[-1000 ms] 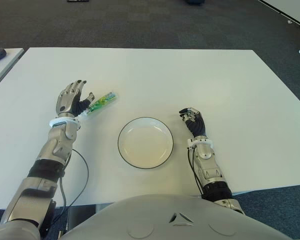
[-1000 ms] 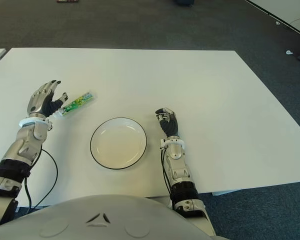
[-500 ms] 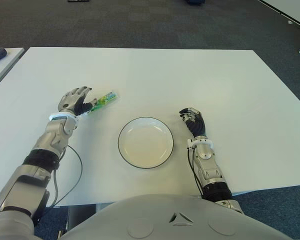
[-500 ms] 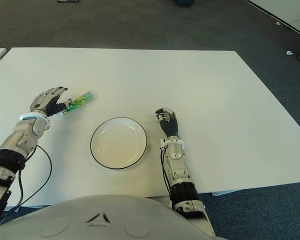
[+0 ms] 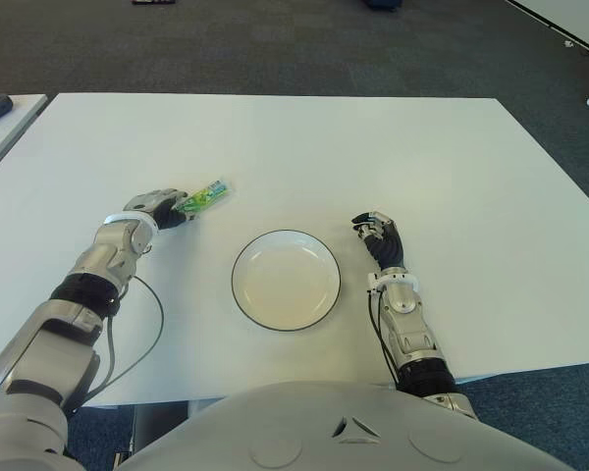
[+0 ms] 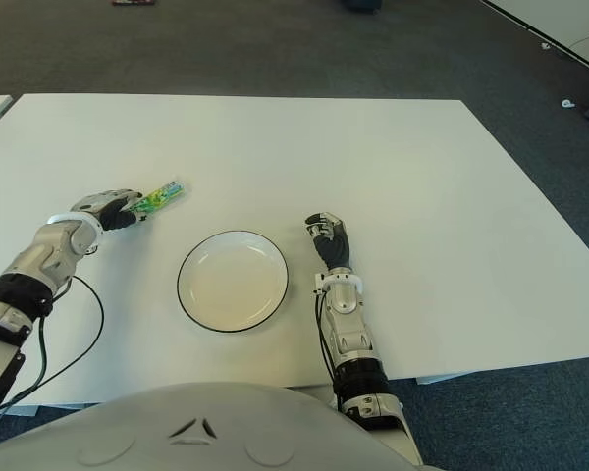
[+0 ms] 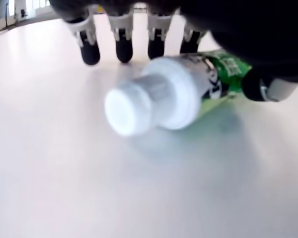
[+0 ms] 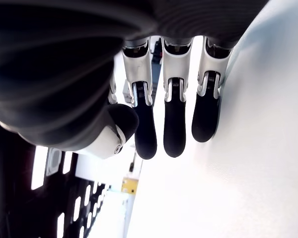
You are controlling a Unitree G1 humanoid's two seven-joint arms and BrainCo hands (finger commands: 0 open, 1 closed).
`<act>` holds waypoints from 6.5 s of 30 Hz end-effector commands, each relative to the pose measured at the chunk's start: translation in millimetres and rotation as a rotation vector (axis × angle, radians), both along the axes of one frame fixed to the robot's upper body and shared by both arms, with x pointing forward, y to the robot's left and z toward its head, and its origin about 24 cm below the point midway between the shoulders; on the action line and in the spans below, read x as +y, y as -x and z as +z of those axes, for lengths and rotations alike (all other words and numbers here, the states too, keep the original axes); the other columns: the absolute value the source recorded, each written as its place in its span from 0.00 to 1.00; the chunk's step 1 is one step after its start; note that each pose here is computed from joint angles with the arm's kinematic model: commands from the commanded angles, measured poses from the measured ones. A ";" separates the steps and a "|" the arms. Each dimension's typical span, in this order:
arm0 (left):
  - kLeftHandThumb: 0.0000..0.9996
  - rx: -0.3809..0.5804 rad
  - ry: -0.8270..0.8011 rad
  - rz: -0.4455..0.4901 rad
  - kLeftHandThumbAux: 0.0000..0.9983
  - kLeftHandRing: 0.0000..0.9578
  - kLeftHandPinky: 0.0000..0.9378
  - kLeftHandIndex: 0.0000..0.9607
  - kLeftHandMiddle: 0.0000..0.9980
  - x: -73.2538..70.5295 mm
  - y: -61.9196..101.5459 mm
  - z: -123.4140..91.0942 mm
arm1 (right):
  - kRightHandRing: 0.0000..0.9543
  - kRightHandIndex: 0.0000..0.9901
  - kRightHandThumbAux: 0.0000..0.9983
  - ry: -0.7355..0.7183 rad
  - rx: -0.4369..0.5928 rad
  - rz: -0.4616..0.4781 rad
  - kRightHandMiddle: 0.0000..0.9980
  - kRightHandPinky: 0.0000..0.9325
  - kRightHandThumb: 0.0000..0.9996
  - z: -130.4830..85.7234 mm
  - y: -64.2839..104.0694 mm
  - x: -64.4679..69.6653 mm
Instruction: Put the toothpaste on the table into the plate.
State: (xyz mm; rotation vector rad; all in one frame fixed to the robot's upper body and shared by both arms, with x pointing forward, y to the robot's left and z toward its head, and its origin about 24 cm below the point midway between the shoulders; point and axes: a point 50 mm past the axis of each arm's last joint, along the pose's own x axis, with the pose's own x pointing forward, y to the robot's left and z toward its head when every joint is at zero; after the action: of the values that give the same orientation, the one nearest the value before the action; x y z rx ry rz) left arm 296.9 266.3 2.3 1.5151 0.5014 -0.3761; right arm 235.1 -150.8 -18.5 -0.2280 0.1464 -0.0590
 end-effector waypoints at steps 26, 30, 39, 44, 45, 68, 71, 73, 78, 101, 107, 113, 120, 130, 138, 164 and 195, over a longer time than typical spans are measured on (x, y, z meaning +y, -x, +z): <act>0.54 0.258 -0.067 -0.016 0.26 0.00 0.02 0.00 0.00 -15.7 2.0 -39.4 | 0.44 0.42 0.73 -0.016 0.028 -0.028 0.44 0.46 0.71 -3.0 7.4 -4.5; 0.54 0.279 -0.077 -0.032 0.27 0.00 0.01 0.00 0.00 -17.6 1.7 -40.4 | 0.44 0.42 0.73 -0.018 0.026 -0.031 0.44 0.46 0.71 -2.8 8.0 -4.4; 0.55 0.268 -0.086 -0.032 0.31 0.00 0.02 0.00 0.00 -20.0 3.5 -44.6 | 0.44 0.42 0.73 -0.015 0.028 -0.040 0.43 0.46 0.71 -2.8 9.2 -5.1; 0.55 0.252 -0.087 -0.031 0.33 0.00 0.02 0.00 0.00 -21.2 3.9 -45.0 | 0.44 0.42 0.73 -0.009 0.031 -0.045 0.43 0.46 0.71 -2.7 9.7 -5.9; 0.55 0.250 -0.090 -0.031 0.33 0.00 0.02 0.00 0.00 -21.5 3.7 -45.1 | 0.44 0.42 0.73 -0.008 0.031 -0.046 0.43 0.46 0.71 -2.7 9.9 -6.1; 0.49 0.116 -0.124 -0.017 0.50 0.01 0.11 0.02 0.03 -28.7 3.0 -39.2 | 0.42 0.42 0.73 -0.003 0.030 -0.054 0.42 0.45 0.71 -2.0 10.7 -9.4; 0.52 0.088 -0.111 -0.006 0.52 0.06 0.16 0.13 0.09 -29.3 4.8 -39.7 | 0.42 0.42 0.73 -0.004 0.030 -0.055 0.42 0.45 0.71 -1.9 10.9 -9.7; 0.56 0.052 -0.087 0.013 0.54 0.21 0.29 0.25 0.22 -28.8 5.7 -40.6 | 0.42 0.42 0.73 -0.005 0.031 -0.055 0.42 0.45 0.71 -2.0 11.0 -10.0; 0.69 -0.008 -0.047 0.024 0.67 0.50 0.53 0.41 0.48 -29.0 6.4 -40.2 | 0.42 0.42 0.73 -0.006 0.032 -0.054 0.42 0.45 0.71 -2.0 11.1 -10.3; 0.84 -0.109 0.061 0.059 0.67 0.76 0.77 0.43 0.58 -27.9 6.2 -37.5 | 0.42 0.42 0.73 -0.005 0.022 -0.053 0.42 0.45 0.71 -0.1 10.8 -12.4; 0.84 -0.120 0.067 0.070 0.67 0.77 0.79 0.44 0.58 -27.6 5.9 -38.0 | 0.42 0.42 0.73 -0.005 0.021 -0.053 0.42 0.45 0.71 0.0 10.5 -12.7; 0.84 -0.141 0.089 0.084 0.67 0.79 0.80 0.44 0.59 -27.6 6.0 -38.3 | 0.42 0.42 0.73 -0.003 0.020 -0.054 0.42 0.45 0.71 0.0 10.2 -13.5; 0.84 -0.155 0.107 0.101 0.67 0.79 0.80 0.44 0.59 -27.4 5.8 -38.3 | 0.42 0.42 0.73 -0.006 0.019 -0.056 0.42 0.45 0.71 0.2 10.2 -13.7; 0.84 -0.177 0.125 0.112 0.67 0.81 0.81 0.44 0.59 -27.6 3.7 -35.3 | 0.43 0.42 0.73 -0.008 0.015 -0.055 0.43 0.46 0.71 0.5 10.2 -13.3; 0.84 -0.261 0.178 0.097 0.67 0.81 0.79 0.44 0.59 -28.7 1.8 -28.0 | 0.43 0.42 0.73 -0.014 0.010 -0.053 0.42 0.45 0.71 -0.1 9.6 -13.2; 0.84 -0.565 0.579 -0.184 0.67 0.81 0.81 0.43 0.58 -68.3 22.6 55.0 | 0.43 0.42 0.73 -0.014 0.018 -0.054 0.42 0.45 0.71 0.6 6.8 -11.5; 0.84 -0.408 0.783 -0.512 0.67 0.84 0.85 0.43 0.56 -126.2 75.8 61.6 | 0.43 0.42 0.73 -0.011 0.008 -0.050 0.43 0.46 0.71 2.0 5.7 -10.6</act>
State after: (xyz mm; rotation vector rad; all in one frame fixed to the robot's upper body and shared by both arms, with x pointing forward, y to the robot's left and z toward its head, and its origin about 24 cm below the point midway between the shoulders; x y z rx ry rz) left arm 225.8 142.3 75.8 0.8696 -0.3838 -0.5013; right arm 228.4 -162.3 -14.6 -0.2178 0.1435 -0.1068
